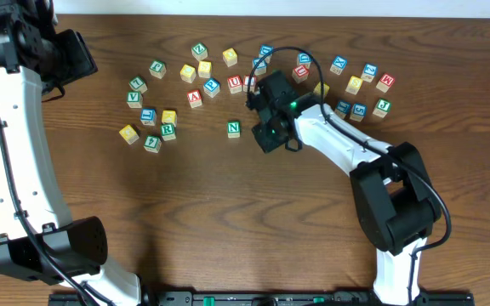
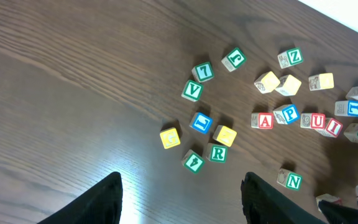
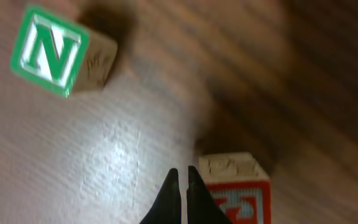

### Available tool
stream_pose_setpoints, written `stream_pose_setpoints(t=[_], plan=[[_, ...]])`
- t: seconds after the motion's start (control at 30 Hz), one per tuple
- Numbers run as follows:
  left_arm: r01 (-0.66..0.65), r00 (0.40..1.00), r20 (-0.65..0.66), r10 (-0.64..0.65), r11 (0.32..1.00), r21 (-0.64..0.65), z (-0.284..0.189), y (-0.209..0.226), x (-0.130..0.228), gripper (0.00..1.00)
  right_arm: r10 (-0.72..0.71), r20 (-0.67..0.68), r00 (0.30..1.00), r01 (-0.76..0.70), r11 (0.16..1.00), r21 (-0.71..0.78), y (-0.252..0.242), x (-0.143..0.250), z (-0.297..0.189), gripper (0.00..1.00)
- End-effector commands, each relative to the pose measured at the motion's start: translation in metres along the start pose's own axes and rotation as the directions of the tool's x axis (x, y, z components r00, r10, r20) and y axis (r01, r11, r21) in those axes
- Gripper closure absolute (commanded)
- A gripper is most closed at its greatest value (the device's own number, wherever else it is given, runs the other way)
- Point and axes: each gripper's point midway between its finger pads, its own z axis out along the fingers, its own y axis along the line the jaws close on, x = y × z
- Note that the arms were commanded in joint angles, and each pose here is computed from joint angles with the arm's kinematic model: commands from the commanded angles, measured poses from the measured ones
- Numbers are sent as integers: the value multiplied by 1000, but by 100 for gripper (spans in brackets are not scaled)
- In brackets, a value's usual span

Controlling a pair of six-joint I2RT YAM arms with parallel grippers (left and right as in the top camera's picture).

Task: Spell out NEURIPS
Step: 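Carry red E with the right gripper to the right of green N, then lower red E and push it against the right side of green N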

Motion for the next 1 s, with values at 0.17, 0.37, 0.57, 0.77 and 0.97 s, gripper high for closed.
stream_pose_setpoints(t=[0.17,0.37,0.57,0.77,0.97], plan=[[-9,1000,-19,9,1000,-18,7,4,2,39,149,82,985,-146,989,-38,-3,-46,-40,99],[-9,1000,-22,9,1000,-19,8,4,2,39,383,98,919,-390,918,77,-53,-48,-61,99],[-9,1000,-21,9,1000,-18,8,4,2,39,515,43,856,-513,838,185,-82,-15,-57,99],[-9,1000,-21,9,1000,-19,8,4,2,39,514,-48,856,-494,844,209,-74,6,-34,99],[-9,1000,-21,9,1000,-19,8,4,2,39,497,-96,863,-469,856,216,-63,14,-18,99]])
